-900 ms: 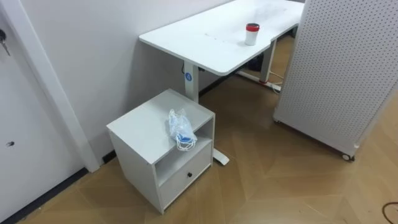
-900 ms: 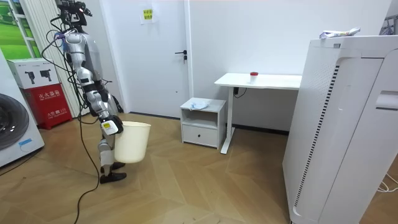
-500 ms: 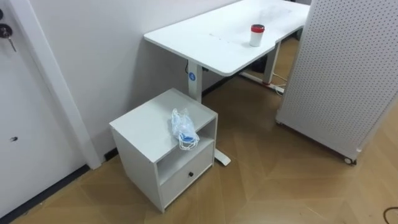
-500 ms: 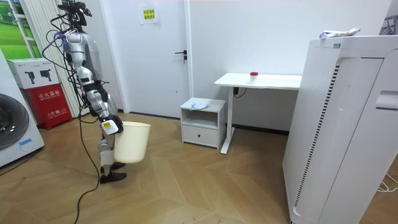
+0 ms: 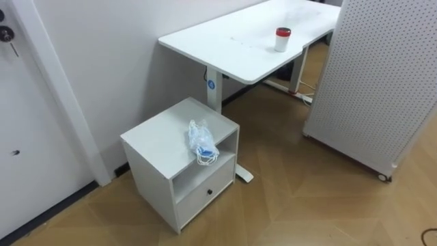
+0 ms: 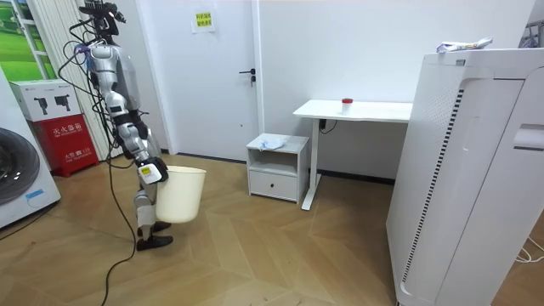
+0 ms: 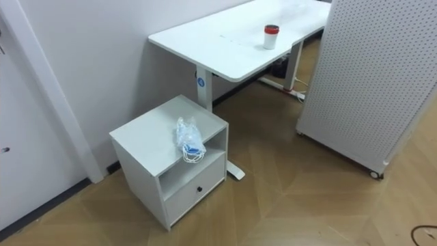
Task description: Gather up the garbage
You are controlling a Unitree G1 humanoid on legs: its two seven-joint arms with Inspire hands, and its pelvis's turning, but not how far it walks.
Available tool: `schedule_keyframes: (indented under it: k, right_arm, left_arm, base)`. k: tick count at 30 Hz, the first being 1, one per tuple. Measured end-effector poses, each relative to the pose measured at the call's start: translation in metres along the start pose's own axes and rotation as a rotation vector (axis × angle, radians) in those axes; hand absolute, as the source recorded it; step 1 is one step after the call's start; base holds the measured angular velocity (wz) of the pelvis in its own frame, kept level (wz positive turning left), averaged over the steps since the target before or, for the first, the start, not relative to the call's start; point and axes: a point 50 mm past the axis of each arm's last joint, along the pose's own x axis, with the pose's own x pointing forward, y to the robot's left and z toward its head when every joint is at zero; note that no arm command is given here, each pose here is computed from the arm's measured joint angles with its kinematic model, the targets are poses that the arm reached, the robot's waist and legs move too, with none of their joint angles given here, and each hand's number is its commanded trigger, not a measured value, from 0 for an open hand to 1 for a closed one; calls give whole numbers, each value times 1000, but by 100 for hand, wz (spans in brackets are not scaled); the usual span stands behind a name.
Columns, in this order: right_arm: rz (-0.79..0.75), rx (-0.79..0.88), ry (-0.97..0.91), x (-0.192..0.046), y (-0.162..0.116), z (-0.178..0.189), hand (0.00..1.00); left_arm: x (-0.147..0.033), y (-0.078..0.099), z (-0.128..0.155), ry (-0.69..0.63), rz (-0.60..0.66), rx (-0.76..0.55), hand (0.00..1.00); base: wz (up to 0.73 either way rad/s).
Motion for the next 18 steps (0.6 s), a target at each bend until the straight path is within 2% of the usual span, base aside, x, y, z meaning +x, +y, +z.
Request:
schedule_keyframes:
  k: [9, 18]
  right_arm:
    - [11, -3, 7, 0, -1, 0, 100]
    - [-9, 26, 10, -1, -6, 1, 100]
  left_arm:
    - [1, 4, 1, 34, 8, -33, 0]
    - [0, 0, -5, 66, -6, 21, 0]
  base:
    - [-1]
    - [5]
